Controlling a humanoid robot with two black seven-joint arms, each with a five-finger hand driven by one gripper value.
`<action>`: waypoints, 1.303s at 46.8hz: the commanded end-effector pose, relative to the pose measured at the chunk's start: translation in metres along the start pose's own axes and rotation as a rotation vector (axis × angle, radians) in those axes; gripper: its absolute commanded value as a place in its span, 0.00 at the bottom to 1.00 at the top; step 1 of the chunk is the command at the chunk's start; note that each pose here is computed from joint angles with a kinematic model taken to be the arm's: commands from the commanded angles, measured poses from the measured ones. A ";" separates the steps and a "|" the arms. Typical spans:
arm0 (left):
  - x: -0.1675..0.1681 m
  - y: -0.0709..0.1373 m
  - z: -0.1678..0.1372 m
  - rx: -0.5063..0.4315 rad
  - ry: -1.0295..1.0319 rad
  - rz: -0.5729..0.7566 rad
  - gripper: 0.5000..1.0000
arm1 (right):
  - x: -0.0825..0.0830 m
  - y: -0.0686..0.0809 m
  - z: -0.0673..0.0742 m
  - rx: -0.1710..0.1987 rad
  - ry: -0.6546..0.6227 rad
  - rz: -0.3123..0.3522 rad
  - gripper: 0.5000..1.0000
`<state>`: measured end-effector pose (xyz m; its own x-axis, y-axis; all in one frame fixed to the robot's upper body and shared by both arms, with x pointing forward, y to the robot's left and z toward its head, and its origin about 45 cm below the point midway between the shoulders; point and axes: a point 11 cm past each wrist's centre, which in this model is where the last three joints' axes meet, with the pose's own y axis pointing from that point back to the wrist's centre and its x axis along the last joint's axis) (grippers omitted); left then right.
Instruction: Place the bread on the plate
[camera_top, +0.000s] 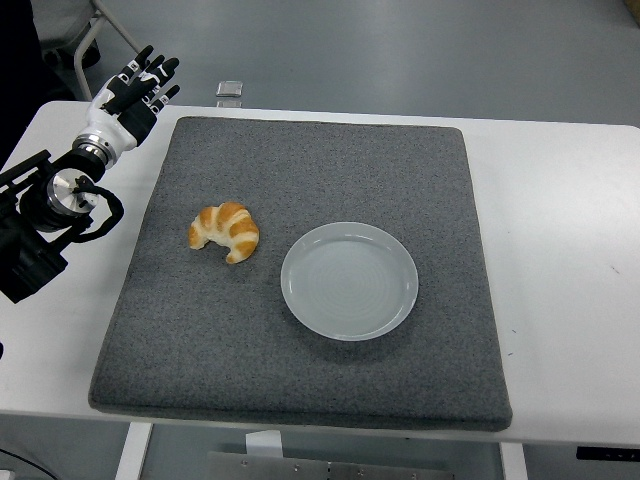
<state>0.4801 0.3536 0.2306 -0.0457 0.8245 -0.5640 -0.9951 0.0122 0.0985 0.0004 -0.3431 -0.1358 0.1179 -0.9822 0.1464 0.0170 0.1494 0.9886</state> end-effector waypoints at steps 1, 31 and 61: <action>0.000 0.000 0.000 -0.005 -0.003 0.001 1.00 | 0.000 0.000 0.000 0.000 0.000 0.000 0.86; -0.009 -0.001 -0.002 -0.002 -0.168 -0.055 1.00 | 0.000 0.000 0.000 0.000 -0.001 0.000 0.86; -0.029 -0.001 0.044 -0.018 -0.515 -0.189 0.99 | 0.000 0.000 0.000 0.000 -0.001 0.000 0.86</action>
<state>0.4859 0.3545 0.2798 0.1618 0.9766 -0.1414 -0.9863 0.1649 0.0103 0.0004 -0.3431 -0.1358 0.1172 -0.9823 0.1461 0.0170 0.1491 0.9887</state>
